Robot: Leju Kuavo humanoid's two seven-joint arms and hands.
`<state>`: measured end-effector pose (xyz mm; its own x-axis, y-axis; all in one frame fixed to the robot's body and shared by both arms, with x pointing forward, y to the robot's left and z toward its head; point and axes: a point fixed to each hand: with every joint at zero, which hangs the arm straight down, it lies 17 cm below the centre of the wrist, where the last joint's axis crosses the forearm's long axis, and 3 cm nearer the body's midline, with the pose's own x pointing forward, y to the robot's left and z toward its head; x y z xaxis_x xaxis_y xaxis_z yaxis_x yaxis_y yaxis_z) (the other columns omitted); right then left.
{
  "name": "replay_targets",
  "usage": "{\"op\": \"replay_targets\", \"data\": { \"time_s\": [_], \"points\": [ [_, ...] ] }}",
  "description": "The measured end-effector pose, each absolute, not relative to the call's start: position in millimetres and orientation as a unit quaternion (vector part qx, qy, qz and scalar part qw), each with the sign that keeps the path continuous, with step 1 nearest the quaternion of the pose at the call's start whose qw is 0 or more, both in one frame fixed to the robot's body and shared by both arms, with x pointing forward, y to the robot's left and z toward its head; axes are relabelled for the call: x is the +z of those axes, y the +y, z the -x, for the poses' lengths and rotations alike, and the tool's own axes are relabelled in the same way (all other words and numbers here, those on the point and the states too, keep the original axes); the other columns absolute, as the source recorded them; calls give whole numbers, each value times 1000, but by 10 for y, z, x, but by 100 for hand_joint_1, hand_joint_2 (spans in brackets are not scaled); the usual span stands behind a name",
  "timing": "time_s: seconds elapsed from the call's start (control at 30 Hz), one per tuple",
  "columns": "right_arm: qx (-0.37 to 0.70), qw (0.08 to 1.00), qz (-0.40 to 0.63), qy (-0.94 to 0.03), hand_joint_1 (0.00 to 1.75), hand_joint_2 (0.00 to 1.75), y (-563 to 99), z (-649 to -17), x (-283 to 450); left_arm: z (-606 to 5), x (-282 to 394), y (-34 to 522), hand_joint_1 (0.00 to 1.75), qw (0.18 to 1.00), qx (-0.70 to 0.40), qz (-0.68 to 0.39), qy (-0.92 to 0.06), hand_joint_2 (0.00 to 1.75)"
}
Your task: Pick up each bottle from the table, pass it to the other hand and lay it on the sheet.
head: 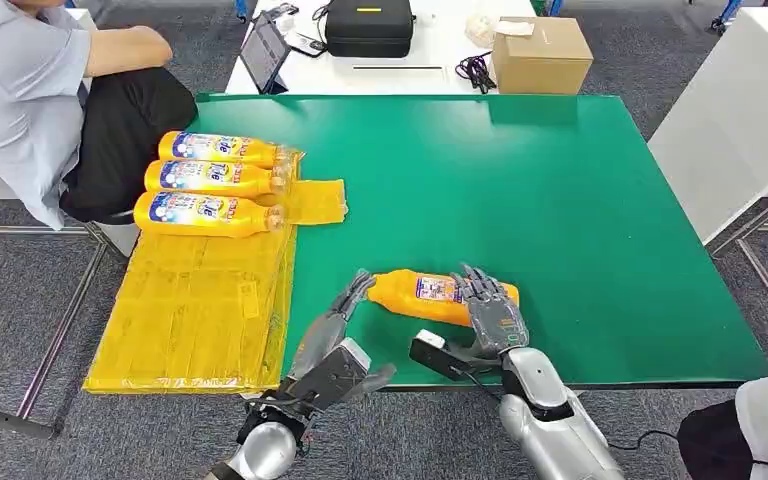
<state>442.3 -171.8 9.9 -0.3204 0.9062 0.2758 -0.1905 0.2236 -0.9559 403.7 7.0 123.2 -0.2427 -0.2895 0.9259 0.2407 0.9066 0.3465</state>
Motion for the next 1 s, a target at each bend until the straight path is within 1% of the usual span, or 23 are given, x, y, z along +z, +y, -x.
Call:
{"op": "replay_targets", "data": {
  "time_s": [0.2, 0.47, 0.67, 1.0],
  "points": [
    [560, 495, 300, -593, 0, 175, -1669, -4411, 74, -4042, 1216, 78, 0, 617, -217, -18, -756, 175],
    [574, 480, 337, -571, 0, 175, -1728, -4499, 130, -4003, 1159, 36, 0, 618, -235, -18, -750, 175],
    [572, 477, 349, -569, 0, 175, -1862, -4547, 242, -3920, 1059, 8, 0, 626, -242, -13, -742, 175],
    [571, 469, 354, -573, 0, 175, -1888, -4562, 317, -3897, 1033, 2, 0, 628, -243, -12, -739, 175]
  ]
}}
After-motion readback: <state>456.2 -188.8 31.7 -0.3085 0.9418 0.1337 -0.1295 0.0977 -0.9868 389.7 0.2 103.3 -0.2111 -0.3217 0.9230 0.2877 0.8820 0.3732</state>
